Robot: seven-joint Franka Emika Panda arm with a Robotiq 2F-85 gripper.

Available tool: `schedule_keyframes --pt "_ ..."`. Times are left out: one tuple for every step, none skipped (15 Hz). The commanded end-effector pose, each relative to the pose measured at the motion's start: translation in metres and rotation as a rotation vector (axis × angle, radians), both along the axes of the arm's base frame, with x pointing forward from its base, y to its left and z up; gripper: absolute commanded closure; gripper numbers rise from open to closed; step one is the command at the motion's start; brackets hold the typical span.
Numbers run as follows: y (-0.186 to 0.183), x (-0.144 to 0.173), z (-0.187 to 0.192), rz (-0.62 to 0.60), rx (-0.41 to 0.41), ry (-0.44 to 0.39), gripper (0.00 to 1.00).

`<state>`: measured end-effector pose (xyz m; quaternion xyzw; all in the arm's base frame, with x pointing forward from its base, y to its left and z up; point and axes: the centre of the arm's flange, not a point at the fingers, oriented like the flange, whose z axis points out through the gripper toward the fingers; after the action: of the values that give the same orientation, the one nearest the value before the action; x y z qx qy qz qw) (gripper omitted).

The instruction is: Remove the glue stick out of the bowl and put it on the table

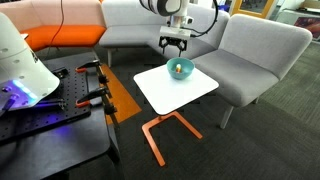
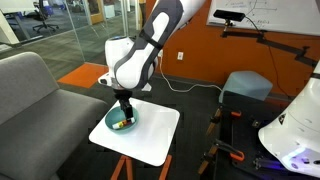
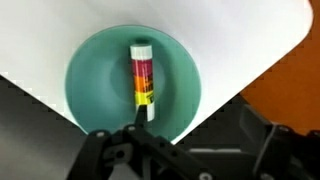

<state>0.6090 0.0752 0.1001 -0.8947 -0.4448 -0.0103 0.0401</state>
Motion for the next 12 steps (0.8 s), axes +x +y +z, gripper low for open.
schedule_keyframes --pt "-0.003 0.030 -0.022 0.014 -0.007 0.024 0.00" --pt "-0.004 0.035 -0.030 0.010 -0.021 0.029 0.00" --pt "-0.005 0.042 -0.038 0.012 -0.030 0.040 0.00" --pt "-0.006 0.047 -0.046 0.012 -0.036 0.051 0.00" --pt "-0.007 0.053 -0.053 0.010 -0.043 0.060 0.00" --pt "-0.008 0.056 -0.059 0.011 -0.040 0.069 0.00" --pt "-0.009 0.059 -0.065 0.008 -0.040 0.079 0.01" --pt "-0.009 0.062 -0.070 0.007 -0.040 0.086 0.07" --pt "-0.010 0.065 -0.076 0.003 -0.039 0.098 0.14" --pt "-0.010 0.067 -0.080 0.001 -0.040 0.104 0.21" --pt "-0.011 0.070 -0.085 -0.004 -0.038 0.110 0.27" --pt "-0.011 0.071 -0.089 -0.007 -0.038 0.114 0.30"
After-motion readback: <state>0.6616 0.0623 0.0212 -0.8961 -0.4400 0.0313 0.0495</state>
